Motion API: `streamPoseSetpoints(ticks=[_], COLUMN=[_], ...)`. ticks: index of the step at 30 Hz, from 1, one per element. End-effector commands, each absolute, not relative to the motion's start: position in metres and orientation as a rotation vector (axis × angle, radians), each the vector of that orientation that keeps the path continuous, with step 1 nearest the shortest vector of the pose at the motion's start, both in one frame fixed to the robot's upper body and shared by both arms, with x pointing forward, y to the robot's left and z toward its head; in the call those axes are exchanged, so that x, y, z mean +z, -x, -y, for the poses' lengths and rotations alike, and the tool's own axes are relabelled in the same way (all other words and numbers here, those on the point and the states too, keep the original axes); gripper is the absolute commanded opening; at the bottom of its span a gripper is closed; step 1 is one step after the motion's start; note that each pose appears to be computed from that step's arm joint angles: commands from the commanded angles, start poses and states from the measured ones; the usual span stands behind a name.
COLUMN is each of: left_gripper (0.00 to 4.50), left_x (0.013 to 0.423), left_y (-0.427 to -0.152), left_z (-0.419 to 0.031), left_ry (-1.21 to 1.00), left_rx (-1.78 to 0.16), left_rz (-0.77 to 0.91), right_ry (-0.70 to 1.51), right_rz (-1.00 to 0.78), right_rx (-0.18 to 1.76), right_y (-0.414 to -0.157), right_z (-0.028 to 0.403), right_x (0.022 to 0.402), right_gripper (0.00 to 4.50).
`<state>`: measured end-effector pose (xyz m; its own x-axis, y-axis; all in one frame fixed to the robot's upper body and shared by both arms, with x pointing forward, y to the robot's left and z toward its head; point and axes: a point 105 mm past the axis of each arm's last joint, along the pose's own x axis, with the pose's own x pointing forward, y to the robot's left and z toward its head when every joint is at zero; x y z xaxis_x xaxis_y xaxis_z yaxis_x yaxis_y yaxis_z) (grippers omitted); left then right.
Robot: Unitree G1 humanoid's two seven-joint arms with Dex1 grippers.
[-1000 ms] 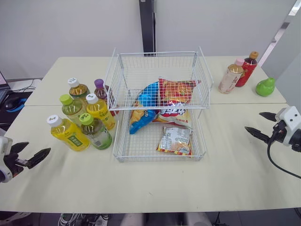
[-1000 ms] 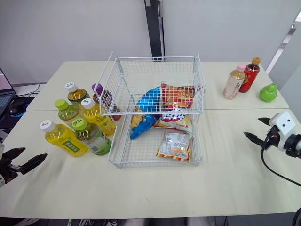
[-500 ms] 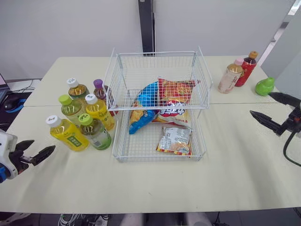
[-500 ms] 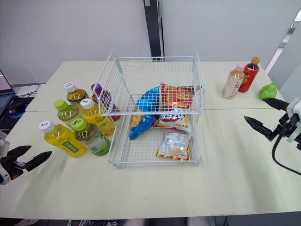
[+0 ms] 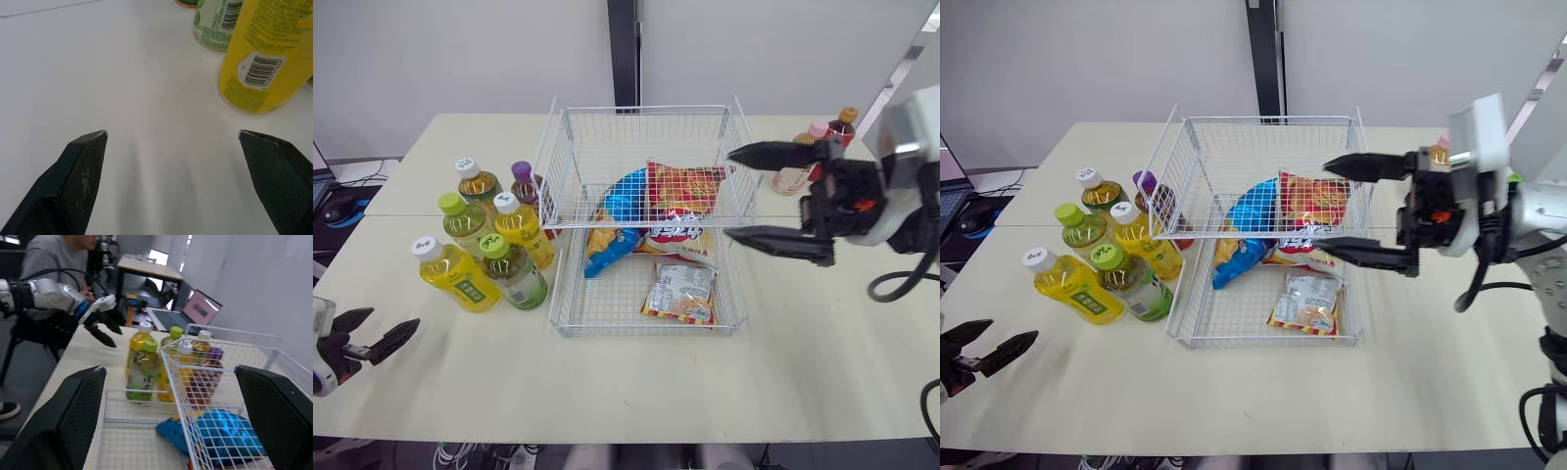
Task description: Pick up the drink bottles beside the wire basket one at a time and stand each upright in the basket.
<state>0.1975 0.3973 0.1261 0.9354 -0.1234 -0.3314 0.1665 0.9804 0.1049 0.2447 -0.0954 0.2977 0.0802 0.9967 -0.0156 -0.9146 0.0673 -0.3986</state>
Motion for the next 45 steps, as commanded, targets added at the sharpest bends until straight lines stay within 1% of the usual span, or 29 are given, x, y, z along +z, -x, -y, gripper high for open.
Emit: streamPoseSetpoints(ticks=[1,5,8,12,15,22,27,32,39,45], left_gripper=[4.47,4.47,4.47,4.47,4.47,4.47,4.47,4.47,4.47,4.47], left_x=[0.166,0.198,0.211,0.22,0.229,0.232,0.222,0.219,0.208,0.207], left_y=[-0.186,-0.178,-0.178,-0.188,-0.208,-0.235,-0.249,-0.257,-0.265,-0.27], left_z=[-0.395,-0.379,-0.369,-0.356,-0.349,-0.329,-0.326,-0.322,-0.315,-0.312], left_ry=[-0.099,-0.004,0.02,0.006,-0.037,-0.046,-0.104,-0.09,-0.118,-0.128], left_rx=[-0.124,-0.188,-0.223,-0.242,-0.195,-0.193,-0.144,-0.129,-0.147,-0.154], left_rz=[-0.229,-0.189,-0.174,-0.119,-0.033,0.014,-0.01,-0.003,-0.052,-0.054], right_ry=[0.374,0.364,0.361,0.361,0.357,0.37,0.374,0.378,0.383,0.385], right_rz=[0.332,0.34,0.336,0.339,0.341,0.336,0.334,0.336,0.334,0.333], right_rx=[1.534,1.541,1.543,1.542,1.547,1.552,1.552,1.554,1.553,1.549], right_y=[-0.242,-0.245,-0.246,-0.246,-0.245,-0.245,-0.244,-0.244,-0.244,-0.245], right_z=[0.086,0.081,0.081,0.081,0.08,0.083,0.083,0.082,0.082,0.082], right_x=[0.297,0.293,0.29,0.288,0.288,0.291,0.291,0.293,0.294,0.294], right_gripper=[4.5,4.5,4.5,4.5,4.5,4.5,4.5,4.5,4.5,4.5])
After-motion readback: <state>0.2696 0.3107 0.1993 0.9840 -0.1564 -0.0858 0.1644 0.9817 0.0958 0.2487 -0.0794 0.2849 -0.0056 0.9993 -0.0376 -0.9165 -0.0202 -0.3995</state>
